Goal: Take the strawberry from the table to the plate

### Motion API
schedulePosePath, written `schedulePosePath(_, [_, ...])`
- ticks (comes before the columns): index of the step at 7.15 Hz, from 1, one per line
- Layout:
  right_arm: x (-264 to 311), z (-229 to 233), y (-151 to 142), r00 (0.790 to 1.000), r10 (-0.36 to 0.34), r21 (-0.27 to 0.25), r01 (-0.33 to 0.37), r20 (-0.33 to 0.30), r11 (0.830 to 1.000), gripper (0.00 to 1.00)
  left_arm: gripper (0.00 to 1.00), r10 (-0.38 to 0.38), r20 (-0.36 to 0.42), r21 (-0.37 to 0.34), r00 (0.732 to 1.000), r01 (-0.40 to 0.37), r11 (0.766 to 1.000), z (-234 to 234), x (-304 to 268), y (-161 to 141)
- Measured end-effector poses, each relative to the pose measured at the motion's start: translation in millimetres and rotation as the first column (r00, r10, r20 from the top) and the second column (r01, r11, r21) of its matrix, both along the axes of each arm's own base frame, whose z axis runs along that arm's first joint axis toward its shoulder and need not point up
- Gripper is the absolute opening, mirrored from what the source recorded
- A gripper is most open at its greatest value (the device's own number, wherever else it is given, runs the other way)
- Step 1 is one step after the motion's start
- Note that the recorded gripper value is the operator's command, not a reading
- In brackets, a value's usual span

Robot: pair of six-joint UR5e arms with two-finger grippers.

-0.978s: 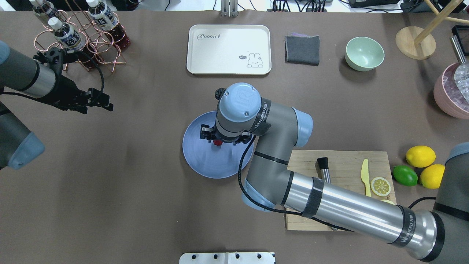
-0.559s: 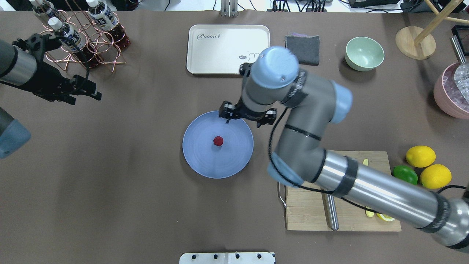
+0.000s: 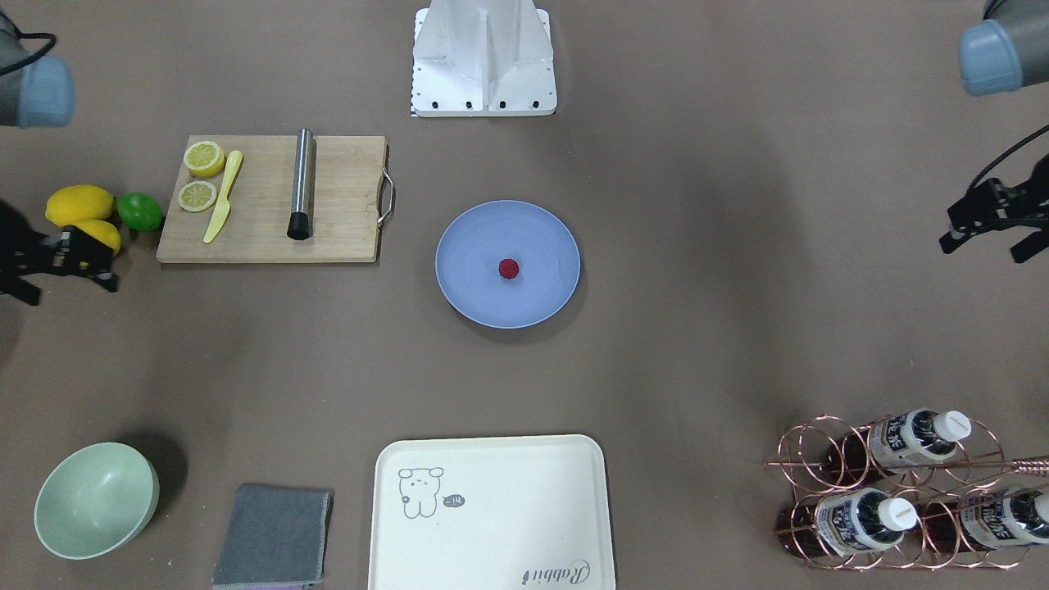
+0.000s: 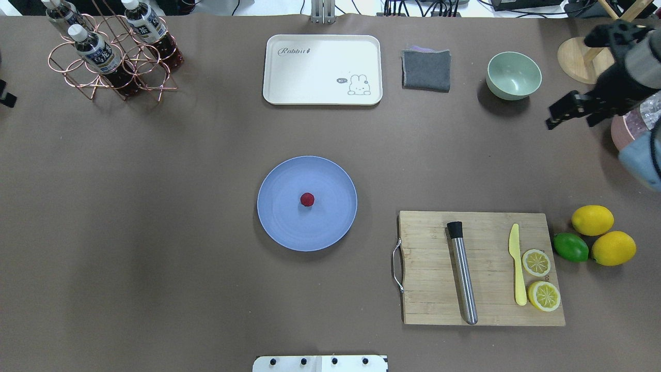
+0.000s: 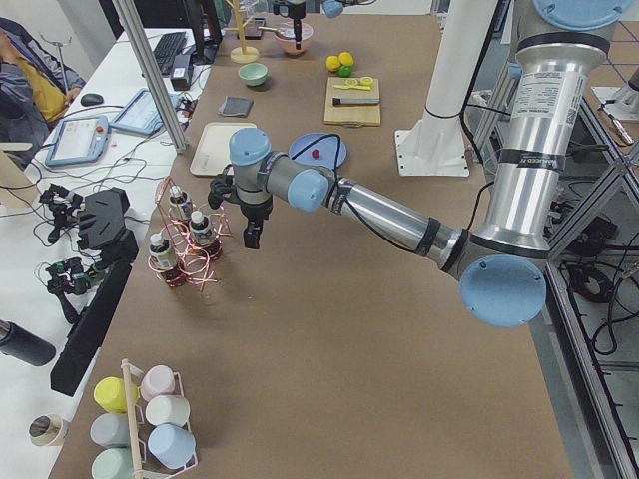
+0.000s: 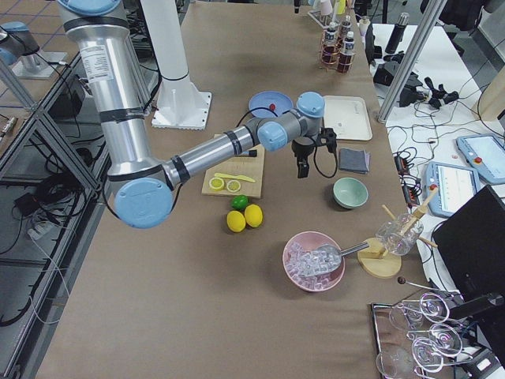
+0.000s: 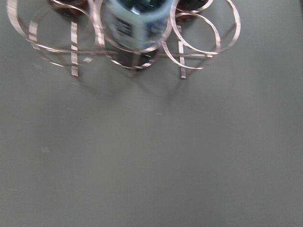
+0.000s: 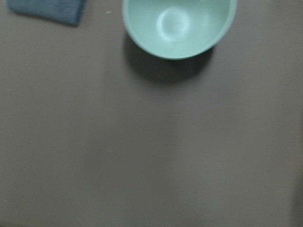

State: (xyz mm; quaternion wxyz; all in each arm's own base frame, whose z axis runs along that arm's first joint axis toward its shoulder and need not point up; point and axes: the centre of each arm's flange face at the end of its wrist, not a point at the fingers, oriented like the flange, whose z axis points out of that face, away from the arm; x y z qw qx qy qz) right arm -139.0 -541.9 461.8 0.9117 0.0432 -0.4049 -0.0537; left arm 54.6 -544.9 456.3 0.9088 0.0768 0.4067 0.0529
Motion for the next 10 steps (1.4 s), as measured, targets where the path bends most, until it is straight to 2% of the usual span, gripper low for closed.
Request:
schedulePosePath(2, [117,71,7,0.993,-0.089,0.022,0.090,-0.076,0.996,1.00,0.97,0.060,0.048,0.012,0.997,-0.060,0.998,31,-67,12])
schedulePosePath(4, [177,119,23,0.987,-0.132,0.008,0.133,-0.090,0.991,1.00,0.97,0.072,0.055,0.007,0.996,-0.073,0.997,48,-87,23])
schedulePosePath(7, [196,146,44,0.988,-0.122,-0.028,0.120,-0.090,0.992,1.00,0.97,0.077,0.054,0.007,0.996,-0.078,0.997,52,-89,25])
schedulePosePath(10, [204,146,50,0.990,-0.105,-0.025,0.104,-0.091,0.994,1.00,0.97,0.078,0.057,0.012,0.995,-0.079,0.997,52,-89,25])
